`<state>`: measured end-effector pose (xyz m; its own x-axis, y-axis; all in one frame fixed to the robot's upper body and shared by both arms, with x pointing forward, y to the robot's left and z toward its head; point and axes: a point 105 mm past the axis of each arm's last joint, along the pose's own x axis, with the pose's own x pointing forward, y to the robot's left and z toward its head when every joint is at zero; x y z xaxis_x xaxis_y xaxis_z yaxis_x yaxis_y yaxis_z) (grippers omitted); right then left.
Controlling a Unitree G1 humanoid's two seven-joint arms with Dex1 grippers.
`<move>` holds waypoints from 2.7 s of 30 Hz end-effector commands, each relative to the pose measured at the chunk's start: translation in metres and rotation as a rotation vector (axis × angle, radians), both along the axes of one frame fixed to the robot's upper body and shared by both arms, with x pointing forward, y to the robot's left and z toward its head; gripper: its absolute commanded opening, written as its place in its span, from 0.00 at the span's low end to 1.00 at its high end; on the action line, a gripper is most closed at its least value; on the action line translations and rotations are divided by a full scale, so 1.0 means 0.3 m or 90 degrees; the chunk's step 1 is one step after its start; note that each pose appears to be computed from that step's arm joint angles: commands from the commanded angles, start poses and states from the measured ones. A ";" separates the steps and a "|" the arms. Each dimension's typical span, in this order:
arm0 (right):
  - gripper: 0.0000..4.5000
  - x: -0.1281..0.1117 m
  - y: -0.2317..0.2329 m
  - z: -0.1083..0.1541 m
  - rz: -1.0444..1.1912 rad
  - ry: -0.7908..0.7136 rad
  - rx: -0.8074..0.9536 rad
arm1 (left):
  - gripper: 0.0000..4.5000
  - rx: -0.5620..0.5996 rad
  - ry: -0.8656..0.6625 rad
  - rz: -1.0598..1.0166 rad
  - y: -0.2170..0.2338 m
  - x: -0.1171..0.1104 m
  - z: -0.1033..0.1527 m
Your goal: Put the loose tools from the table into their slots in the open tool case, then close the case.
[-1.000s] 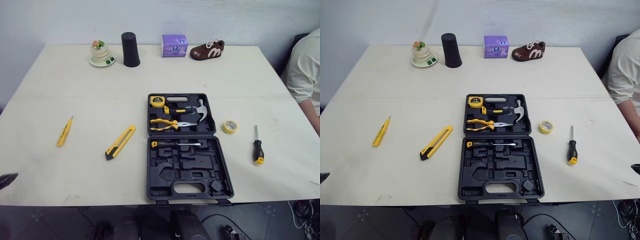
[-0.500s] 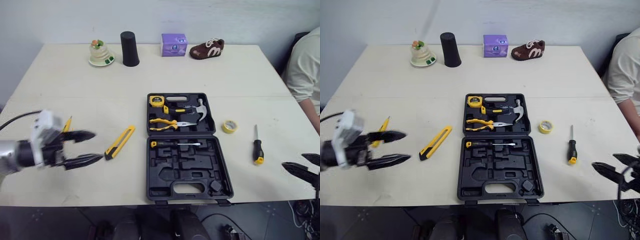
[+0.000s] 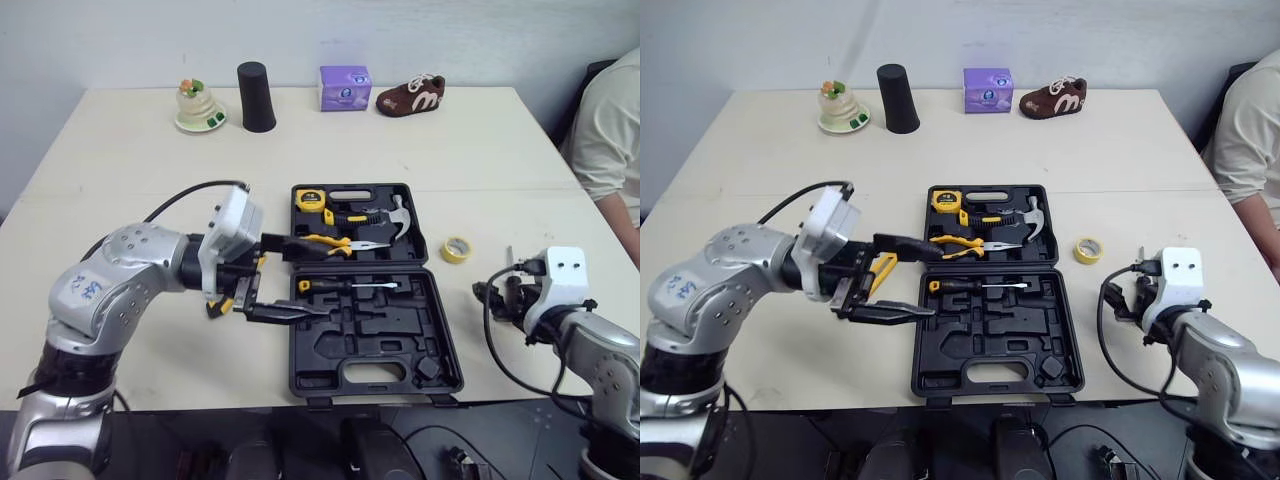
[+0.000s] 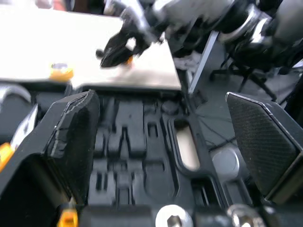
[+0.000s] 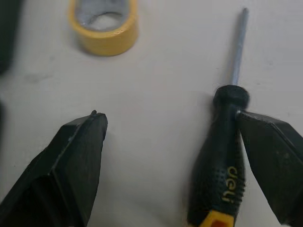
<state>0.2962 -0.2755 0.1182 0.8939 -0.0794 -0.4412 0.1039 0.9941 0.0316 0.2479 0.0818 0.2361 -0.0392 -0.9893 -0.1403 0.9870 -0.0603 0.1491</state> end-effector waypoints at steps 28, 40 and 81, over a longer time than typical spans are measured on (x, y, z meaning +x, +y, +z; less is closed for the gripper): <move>0.23 -0.070 0.472 0.318 0.715 -0.050 -0.125 | 1.00 0.111 -0.019 0.076 0.168 0.031 -0.080; 0.23 -0.025 0.468 0.160 0.944 0.095 -0.301 | 1.00 0.179 -0.051 0.079 0.184 0.007 -0.134; 0.01 0.037 0.503 0.068 0.950 -0.100 -0.075 | 1.00 0.149 -0.049 0.050 0.149 0.035 -0.135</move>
<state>0.3081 -0.1210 0.1335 0.2133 0.8983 -0.3841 -0.9767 0.1871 -0.1049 0.2586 0.1279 0.1904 0.0630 -0.9252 -0.3743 0.9808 -0.0120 0.1947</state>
